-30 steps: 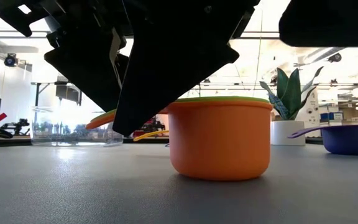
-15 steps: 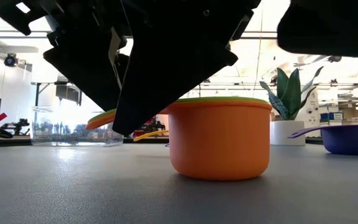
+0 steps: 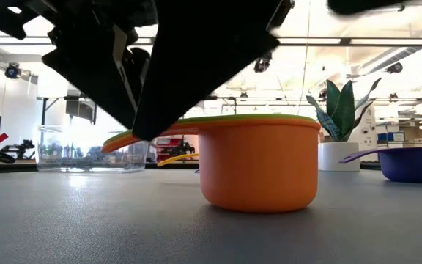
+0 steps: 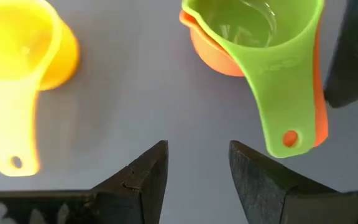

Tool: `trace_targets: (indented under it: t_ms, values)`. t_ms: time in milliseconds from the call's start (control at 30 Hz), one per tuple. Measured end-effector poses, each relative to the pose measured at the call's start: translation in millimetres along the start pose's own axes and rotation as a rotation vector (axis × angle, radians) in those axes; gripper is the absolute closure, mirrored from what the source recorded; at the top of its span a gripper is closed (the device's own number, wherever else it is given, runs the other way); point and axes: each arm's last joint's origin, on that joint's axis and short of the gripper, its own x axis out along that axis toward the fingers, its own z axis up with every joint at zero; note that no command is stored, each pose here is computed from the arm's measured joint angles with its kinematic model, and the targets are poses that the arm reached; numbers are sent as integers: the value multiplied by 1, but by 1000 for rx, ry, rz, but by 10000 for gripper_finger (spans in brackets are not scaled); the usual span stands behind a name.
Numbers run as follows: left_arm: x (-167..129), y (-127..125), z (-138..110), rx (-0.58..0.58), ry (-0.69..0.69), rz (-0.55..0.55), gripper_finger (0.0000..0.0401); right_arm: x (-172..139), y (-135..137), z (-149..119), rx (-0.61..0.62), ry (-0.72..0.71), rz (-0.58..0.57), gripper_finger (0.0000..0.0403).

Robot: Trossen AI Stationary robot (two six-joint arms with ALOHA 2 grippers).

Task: Nest measuring cups in basket
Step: Stack the violet measuring cup on top of the green measuring cup

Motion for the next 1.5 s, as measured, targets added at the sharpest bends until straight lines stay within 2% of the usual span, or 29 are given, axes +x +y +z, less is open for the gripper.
trace_targets:
  t_ms: [233, 567, 867, 1200, 1367, 1500]
  values:
    - [-23, 11, -3, -8, -82, 73, 248, -24, 1, 7, -5, -67, 25, 394]
    - [-57, 30, -26, -82, -301, 12, 248, -58, 8, 16, -19, -193, 64, 394]
    - [-74, 45, -50, -135, -478, -52, 248, -65, 7, 18, -40, -219, 60, 394]
    - [-78, 46, -50, -105, -515, -54, 248, -64, 7, 12, -39, -218, 47, 394]
    - [-79, 45, -45, -95, -512, -50, 248, -72, 4, 2, -5, -301, 65, 394]
    - [-79, 47, -46, 8, -488, 19, 248, -85, -3, -16, 40, -408, 88, 394]
